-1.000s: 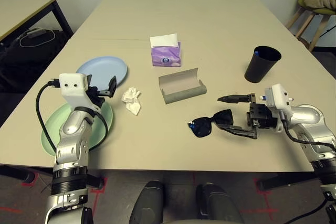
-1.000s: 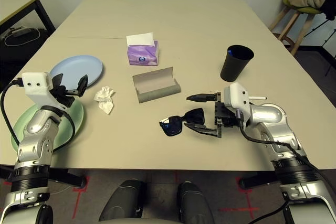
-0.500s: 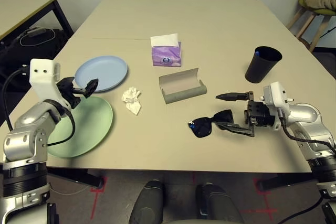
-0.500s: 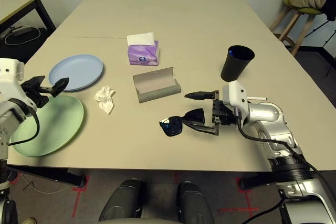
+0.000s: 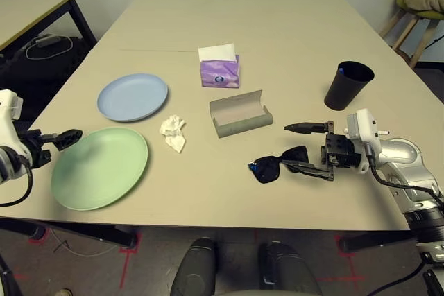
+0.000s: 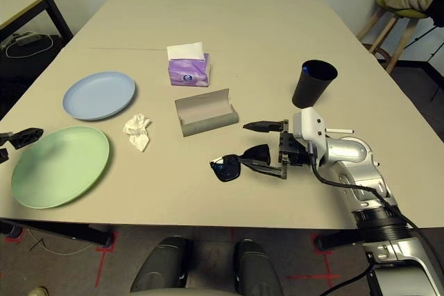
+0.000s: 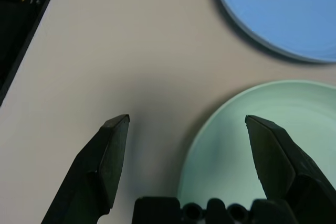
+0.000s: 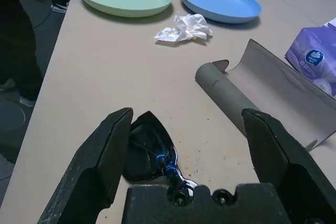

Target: Organize and tidy the items on the table.

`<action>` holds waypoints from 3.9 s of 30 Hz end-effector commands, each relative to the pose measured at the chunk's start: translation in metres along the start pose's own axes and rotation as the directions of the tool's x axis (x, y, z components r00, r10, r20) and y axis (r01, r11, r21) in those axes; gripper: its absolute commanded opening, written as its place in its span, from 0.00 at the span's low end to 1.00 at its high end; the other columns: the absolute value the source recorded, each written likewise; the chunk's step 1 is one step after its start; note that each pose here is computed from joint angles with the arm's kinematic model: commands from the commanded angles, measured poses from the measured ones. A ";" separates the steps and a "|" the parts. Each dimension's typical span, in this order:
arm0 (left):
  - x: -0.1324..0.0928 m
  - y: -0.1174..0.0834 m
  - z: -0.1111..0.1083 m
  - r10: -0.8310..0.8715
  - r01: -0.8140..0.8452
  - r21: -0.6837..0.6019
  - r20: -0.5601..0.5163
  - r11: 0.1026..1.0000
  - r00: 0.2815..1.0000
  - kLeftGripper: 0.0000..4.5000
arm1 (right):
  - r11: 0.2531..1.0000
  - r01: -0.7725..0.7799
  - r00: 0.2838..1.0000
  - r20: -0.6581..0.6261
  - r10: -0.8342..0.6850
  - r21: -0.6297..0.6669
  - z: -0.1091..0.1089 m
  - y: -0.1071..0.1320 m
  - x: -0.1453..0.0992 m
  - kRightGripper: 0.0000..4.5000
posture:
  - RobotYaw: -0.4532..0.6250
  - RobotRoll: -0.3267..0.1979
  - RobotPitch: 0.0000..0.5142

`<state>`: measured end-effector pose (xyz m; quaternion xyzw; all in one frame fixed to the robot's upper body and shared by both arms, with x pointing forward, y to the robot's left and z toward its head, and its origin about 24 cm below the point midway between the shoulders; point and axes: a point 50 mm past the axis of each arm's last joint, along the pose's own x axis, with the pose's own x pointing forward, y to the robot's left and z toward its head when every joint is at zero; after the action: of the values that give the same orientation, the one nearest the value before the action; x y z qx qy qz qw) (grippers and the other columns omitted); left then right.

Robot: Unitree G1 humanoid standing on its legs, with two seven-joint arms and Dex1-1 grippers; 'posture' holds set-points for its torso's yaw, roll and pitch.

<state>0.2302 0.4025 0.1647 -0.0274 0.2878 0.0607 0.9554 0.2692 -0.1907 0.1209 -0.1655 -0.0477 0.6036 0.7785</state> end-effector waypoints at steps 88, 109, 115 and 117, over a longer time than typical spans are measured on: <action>0.071 -0.082 0.046 0.068 -0.008 -0.410 0.133 0.912 0.989 0.01 | 0.974 0.143 0.983 0.093 -0.161 0.177 0.021 -0.013 0.017 1.00 | 0.60 0.62 0.15; 0.097 -0.083 0.075 0.315 -0.142 -0.637 0.165 0.758 0.935 0.01 | 0.974 0.148 0.982 0.090 -0.165 0.171 0.015 -0.007 0.016 1.00 | 0.59 0.62 0.14; 0.102 -0.089 0.070 0.284 -0.129 -0.596 0.173 0.793 0.943 0.34 | 0.975 0.148 0.983 0.085 -0.163 0.166 0.014 -0.007 0.015 1.00 | 0.59 0.62 0.14; 0.102 -0.091 0.069 0.255 -0.111 -0.570 0.178 0.814 0.950 0.52 | 0.975 0.147 0.983 0.084 -0.162 0.164 0.014 -0.007 0.016 1.00 | 0.59 0.62 0.14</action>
<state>0.3631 0.3341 0.1727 -0.2748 0.1241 0.2562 0.9184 0.2777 -0.1723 0.1350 -0.0641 -0.0492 0.5526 0.8295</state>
